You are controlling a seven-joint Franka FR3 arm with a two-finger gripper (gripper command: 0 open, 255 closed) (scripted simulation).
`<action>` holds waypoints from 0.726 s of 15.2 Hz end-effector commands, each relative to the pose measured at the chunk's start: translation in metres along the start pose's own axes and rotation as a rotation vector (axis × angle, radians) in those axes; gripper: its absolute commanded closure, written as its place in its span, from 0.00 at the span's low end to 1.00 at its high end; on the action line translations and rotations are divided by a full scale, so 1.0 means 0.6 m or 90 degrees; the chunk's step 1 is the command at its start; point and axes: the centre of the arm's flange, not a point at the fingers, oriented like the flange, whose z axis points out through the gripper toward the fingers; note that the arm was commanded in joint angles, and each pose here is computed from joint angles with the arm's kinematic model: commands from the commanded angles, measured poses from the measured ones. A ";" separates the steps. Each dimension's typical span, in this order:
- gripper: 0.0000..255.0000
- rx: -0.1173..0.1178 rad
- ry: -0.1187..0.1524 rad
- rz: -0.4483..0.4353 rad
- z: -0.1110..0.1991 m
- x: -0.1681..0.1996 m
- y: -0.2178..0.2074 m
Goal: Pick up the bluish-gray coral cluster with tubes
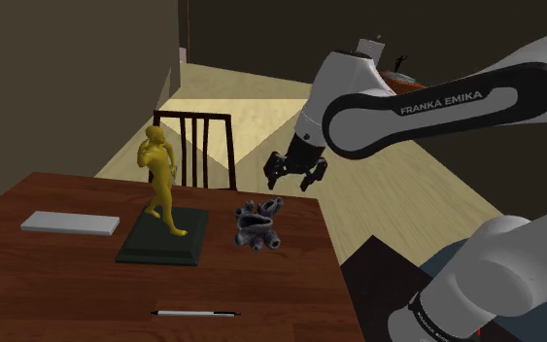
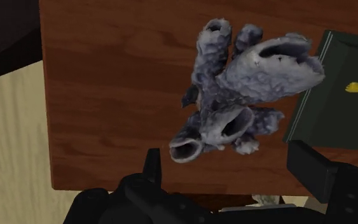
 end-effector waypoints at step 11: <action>0.00 -0.006 0.011 0.083 0.145 0.005 -0.041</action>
